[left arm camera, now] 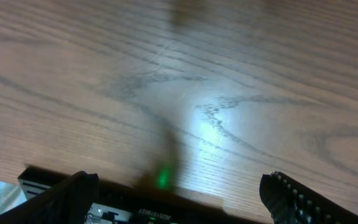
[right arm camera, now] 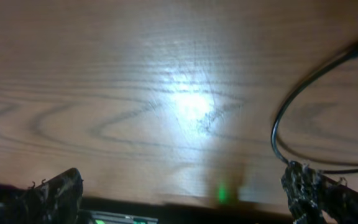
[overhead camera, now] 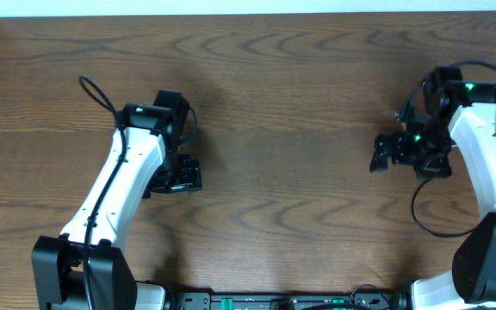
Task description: Untangle cables
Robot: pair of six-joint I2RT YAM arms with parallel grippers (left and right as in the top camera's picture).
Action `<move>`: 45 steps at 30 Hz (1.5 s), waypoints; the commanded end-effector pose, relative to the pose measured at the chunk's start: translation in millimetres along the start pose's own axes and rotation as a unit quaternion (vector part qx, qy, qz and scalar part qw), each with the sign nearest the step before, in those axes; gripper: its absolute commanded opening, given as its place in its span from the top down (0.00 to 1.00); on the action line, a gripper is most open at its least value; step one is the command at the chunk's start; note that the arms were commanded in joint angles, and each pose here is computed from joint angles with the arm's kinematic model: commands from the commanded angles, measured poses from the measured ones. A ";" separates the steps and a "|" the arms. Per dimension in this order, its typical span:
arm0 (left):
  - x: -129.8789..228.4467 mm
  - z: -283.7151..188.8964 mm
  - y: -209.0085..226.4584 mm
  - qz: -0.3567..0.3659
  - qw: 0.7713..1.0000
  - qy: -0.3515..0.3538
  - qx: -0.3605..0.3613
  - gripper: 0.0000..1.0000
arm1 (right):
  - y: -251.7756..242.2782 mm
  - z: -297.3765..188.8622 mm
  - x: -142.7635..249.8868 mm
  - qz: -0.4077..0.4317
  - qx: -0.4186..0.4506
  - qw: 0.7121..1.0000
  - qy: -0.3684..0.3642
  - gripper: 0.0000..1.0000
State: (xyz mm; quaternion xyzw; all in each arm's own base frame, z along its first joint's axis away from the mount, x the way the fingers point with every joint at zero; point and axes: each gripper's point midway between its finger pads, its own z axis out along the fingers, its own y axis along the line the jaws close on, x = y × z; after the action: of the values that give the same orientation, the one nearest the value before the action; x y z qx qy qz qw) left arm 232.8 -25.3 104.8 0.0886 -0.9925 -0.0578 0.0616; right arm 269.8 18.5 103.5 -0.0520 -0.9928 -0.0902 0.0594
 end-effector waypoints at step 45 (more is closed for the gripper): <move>70.5 -111.8 35.0 -0.032 0.870 -0.462 0.168 0.10 | -22.2 -129.6 102.9 0.026 0.048 0.830 -0.556 0.01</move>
State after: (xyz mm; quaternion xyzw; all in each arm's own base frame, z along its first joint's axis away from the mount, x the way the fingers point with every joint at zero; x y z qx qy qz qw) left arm 173.0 -16.9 228.6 0.0983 -0.8984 0.0800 -0.4206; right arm 181.0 -4.2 242.6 -0.0863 -0.8764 -0.0171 -0.4734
